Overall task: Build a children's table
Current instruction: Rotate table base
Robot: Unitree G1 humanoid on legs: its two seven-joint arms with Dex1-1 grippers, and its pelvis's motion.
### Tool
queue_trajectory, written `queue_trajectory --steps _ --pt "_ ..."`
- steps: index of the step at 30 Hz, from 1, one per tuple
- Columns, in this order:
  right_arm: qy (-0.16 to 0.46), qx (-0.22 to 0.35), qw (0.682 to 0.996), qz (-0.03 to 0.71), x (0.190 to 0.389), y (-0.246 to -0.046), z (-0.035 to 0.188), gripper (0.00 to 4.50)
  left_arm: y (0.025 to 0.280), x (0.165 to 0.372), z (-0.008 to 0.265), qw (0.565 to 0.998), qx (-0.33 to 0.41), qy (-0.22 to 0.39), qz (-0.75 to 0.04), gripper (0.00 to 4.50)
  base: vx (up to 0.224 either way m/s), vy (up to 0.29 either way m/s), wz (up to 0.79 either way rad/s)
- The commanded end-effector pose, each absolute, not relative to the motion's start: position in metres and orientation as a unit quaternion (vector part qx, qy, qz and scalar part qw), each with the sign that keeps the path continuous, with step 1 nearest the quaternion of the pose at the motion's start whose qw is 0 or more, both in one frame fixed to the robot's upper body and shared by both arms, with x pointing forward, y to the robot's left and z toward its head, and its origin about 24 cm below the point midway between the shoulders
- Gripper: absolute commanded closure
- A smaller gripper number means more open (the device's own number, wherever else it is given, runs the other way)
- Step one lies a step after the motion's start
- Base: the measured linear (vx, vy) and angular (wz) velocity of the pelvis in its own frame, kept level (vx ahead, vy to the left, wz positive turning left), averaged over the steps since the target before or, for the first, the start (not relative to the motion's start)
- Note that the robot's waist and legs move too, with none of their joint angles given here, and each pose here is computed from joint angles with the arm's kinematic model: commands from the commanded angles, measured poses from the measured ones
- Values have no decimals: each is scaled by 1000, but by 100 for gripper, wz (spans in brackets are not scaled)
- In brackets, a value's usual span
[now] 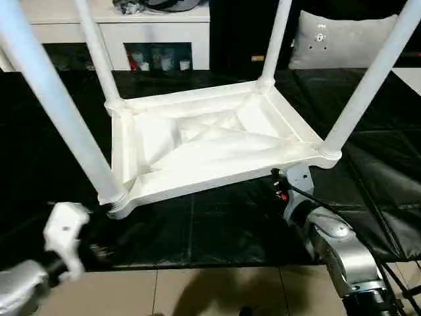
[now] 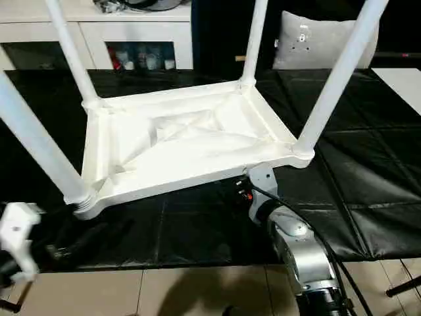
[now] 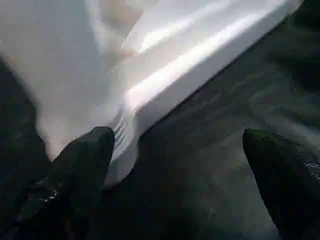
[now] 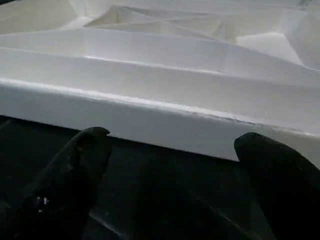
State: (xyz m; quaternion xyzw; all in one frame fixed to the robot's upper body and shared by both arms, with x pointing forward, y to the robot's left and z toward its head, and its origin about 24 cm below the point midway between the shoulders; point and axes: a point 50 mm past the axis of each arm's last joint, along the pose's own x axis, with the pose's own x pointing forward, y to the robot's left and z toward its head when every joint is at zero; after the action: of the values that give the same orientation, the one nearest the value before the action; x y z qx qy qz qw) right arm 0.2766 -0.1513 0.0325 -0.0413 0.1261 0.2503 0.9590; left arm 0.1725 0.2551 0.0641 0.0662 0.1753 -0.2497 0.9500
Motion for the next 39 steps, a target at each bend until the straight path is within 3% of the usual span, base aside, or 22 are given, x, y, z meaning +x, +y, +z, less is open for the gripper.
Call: queue_trajectory --steps 1,5,9,13,17,23,28,31,33,39 --pt "127 -43 957 257 276 -151 34 0 263 171 69 949 78 194 -235 5 0 0 0" --pt "132 -50 952 271 276 -150 33 0 272 173 80 953 85 197 -214 5 0 0 0" --pt "134 -50 951 273 278 -149 32 0 265 191 99 961 74 136 -230 5 0 0 0" --pt "136 -51 951 272 278 -149 32 0 262 196 101 960 69 129 -239 5 0 0 0" --pt "162 -58 962 214 284 -159 26 0 254 233 101 963 56 97 -246 5 0 0 0" --pt "173 -64 969 165 287 -171 24 0 251 250 97 966 54 92 -237 5 0 0 0" --pt "203 -78 969 118 292 -185 16 0 228 269 101 954 -2 62 -294 5 0 0 0" --pt "209 -89 968 109 295 -187 14 0 218 270 104 942 -22 53 -330 5 0 0 0" --pt "203 -89 969 107 301 -189 15 0 202 259 109 904 -55 48 -420 5 0 0 0" --pt "174 -78 973 130 313 -180 22 0 185 245 104 859 -67 74 -503 5 0 0 0"
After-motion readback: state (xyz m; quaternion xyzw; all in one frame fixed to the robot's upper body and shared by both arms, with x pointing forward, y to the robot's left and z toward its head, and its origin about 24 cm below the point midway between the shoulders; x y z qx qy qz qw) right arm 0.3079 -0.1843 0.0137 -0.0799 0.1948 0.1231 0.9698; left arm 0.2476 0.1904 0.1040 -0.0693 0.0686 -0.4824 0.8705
